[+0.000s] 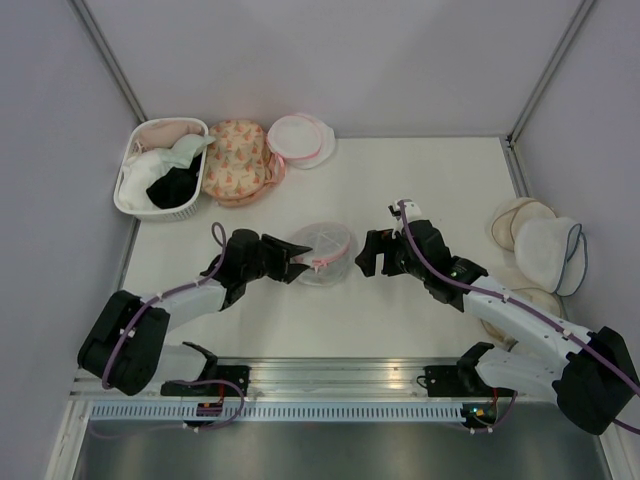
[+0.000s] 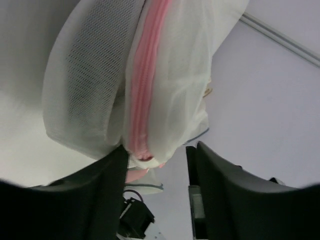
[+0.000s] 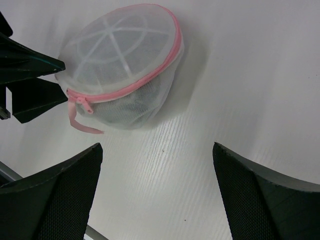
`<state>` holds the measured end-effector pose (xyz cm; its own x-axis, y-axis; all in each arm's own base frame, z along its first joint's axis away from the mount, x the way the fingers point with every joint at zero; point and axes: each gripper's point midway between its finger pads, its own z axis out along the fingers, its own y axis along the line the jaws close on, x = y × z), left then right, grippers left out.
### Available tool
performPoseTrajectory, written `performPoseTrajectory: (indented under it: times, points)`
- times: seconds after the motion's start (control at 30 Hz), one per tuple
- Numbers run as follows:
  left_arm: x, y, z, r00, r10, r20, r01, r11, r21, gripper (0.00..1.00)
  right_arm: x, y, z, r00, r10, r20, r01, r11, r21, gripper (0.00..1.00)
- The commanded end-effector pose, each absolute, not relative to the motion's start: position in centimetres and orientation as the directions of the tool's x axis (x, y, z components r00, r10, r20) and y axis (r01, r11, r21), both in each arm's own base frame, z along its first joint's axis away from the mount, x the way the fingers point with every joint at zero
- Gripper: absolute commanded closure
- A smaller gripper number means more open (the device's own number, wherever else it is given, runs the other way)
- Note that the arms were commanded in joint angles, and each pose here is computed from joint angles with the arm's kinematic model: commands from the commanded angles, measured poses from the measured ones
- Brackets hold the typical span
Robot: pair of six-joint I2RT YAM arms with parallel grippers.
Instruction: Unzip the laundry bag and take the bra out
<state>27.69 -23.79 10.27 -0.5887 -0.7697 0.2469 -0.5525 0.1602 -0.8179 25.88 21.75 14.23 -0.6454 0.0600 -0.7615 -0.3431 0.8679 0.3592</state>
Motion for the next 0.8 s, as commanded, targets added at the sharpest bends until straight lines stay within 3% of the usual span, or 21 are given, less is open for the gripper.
performPoseTrajectory:
  times: [0.0, 0.03, 0.07, 0.17, 0.23, 0.33, 0.43, 0.47, 0.53, 0.6, 0.67, 0.77]
  points:
    - [29.0, -24.7, 12.2, -0.621, -0.750, 0.227, -0.471, 0.125, -0.873, 0.49, 26.0, 21.7, 15.0, -0.624, 0.075, -0.778, -0.345, 0.867, 0.360, 0.06]
    - [29.3, -24.8, 12.4, -0.627, -0.747, 0.221, -0.457, 0.123, -0.881, 0.56, 26.0, 21.7, 15.0, -0.625, 0.075, -0.777, -0.346, 0.865, 0.362, 0.06]
    - [29.3, -24.9, 12.4, -0.635, -0.743, 0.211, -0.447, 0.131, -0.885, 0.72, 25.9, 21.8, 15.2, -0.626, 0.076, -0.776, -0.352, 0.860, 0.369, 0.08]
    - [29.6, -25.2, 12.2, -0.651, -0.735, 0.191, -0.429, 0.149, -0.891, 0.98, 25.5, 22.1, 15.6, -0.626, 0.083, -0.775, -0.369, 0.845, 0.388, 0.11]
    - [29.6, -25.3, 12.2, -0.656, -0.731, 0.186, -0.420, 0.149, -0.895, 0.98, 25.2, 22.4, 16.0, -0.628, 0.094, -0.773, -0.382, 0.828, 0.411, 0.13]
    - [29.3, -25.4, 12.7, -0.669, -0.722, 0.179, -0.398, 0.144, -0.906, 0.98, 24.8, 23.0, 16.5, -0.627, 0.109, -0.771, -0.404, 0.801, 0.441, 0.24]
    - [28.9, -25.3, 13.1, -0.663, -0.728, 0.175, -0.390, 0.136, -0.911, 0.98, 24.5, 24.3, 16.7, -0.641, 0.122, -0.758, -0.424, 0.767, 0.482, 0.44]
    - [28.8, -25.4, 13.3, -0.663, -0.728, 0.176, -0.387, 0.133, -0.912, 0.98, 24.3, 24.9, 16.2, -0.658, 0.117, -0.744, -0.424, 0.760, 0.494, 0.55]
    - [28.5, -25.4, 13.3, -0.666, -0.723, 0.181, -0.389, 0.129, -0.912, 0.98, 24.2, 26.0, 16.1, -0.662, 0.113, -0.741, -0.440, 0.742, 0.506, 0.65]
    - [28.1, -25.6, 13.6, -0.675, -0.714, 0.184, -0.381, 0.125, -0.916, 0.98, 23.6, 27.4, 15.3, -0.687, 0.088, -0.722, -0.456, 0.722, 0.521, 0.67]
    - [27.8, -25.7, 13.7, -0.684, -0.706, 0.186, -0.377, 0.123, -0.918, 0.98, 23.4, 28.9, 15.8, -0.679, 0.100, -0.727, -0.493, 0.672, 0.553, 0.62]
    - [27.3, -25.6, 13.4, -0.685, -0.701, 0.197, -0.384, 0.118, -0.916, 0.98, 23.6, 30.0, 16.4, -0.674, 0.129, -0.727, -0.512, 0.628, 0.586, 0.42]
